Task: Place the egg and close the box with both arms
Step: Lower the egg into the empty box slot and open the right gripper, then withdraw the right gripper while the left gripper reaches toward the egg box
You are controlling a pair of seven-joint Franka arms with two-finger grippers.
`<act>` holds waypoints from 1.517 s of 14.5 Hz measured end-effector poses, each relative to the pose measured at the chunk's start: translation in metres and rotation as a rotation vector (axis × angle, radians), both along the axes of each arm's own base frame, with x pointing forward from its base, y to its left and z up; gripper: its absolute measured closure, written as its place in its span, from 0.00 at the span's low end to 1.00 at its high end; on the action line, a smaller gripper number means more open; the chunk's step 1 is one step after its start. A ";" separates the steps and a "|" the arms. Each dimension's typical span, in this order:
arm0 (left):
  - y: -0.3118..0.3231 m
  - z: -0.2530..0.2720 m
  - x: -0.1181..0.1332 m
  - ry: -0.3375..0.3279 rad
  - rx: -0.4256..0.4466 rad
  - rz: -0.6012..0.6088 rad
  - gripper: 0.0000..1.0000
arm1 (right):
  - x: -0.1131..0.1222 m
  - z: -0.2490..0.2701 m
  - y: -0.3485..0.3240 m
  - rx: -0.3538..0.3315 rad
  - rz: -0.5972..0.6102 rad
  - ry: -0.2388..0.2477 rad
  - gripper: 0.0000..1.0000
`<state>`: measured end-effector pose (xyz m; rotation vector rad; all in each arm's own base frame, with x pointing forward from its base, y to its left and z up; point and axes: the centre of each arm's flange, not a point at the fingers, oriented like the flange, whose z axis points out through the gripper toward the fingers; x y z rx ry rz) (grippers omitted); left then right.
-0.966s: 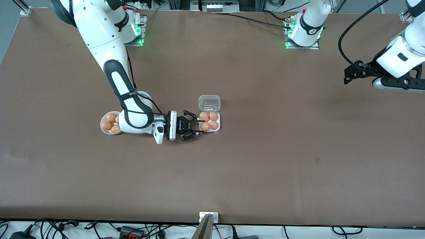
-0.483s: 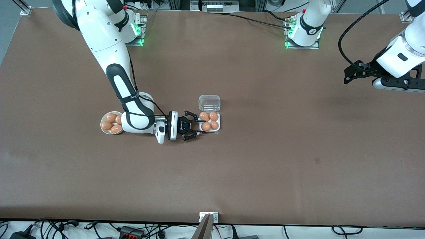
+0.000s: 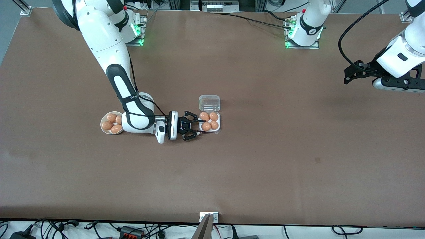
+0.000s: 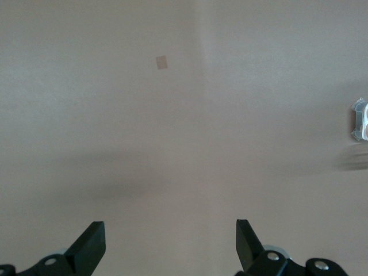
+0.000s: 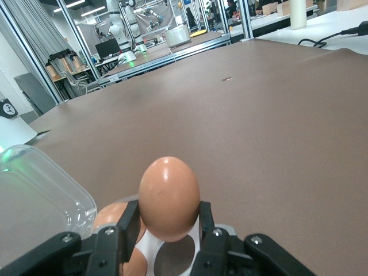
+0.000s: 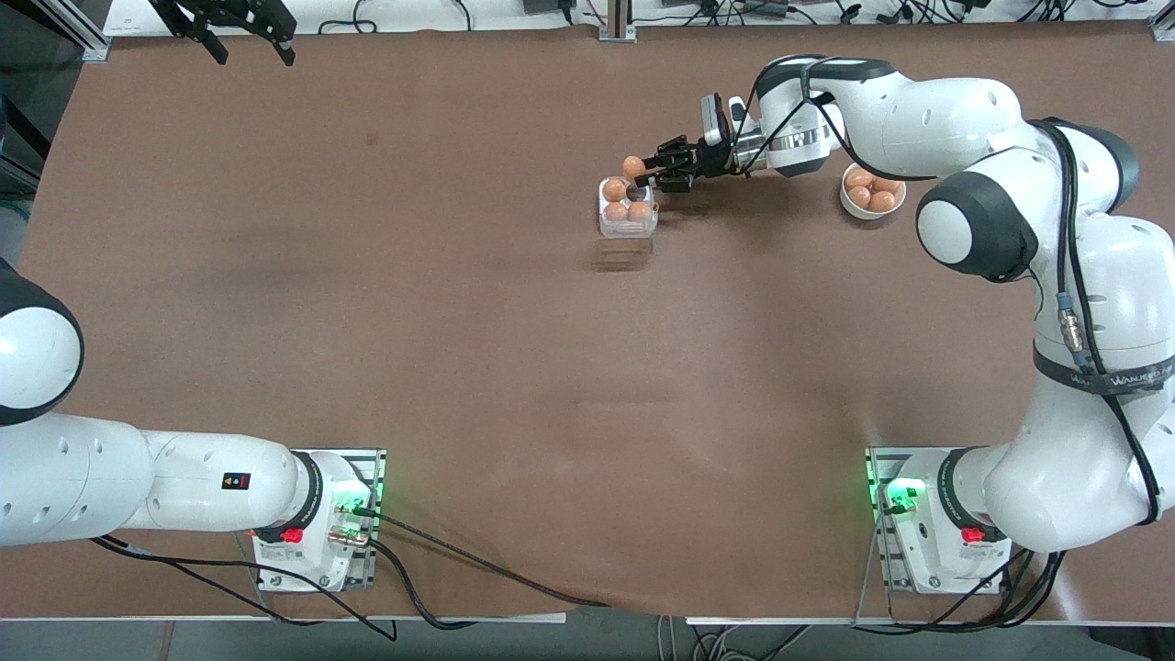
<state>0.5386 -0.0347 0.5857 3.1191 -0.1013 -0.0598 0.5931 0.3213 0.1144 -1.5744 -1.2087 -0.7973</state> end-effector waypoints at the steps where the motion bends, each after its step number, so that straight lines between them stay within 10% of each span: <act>1: 0.000 0.000 0.000 0.000 0.000 0.000 0.00 | -0.001 -0.003 0.000 -0.002 0.000 0.002 0.54; 6: 0.000 0.000 0.000 0.000 0.000 0.000 0.00 | -0.002 -0.008 -0.001 -0.003 0.000 0.003 0.54; 12: 0.000 0.000 0.000 0.000 0.000 0.000 0.00 | 0.005 0.001 -0.001 -0.001 -0.024 0.004 0.00; 22: -0.010 -0.013 -0.027 0.237 0.012 -0.048 0.00 | 0.080 0.127 -0.024 -0.310 -0.061 0.115 0.00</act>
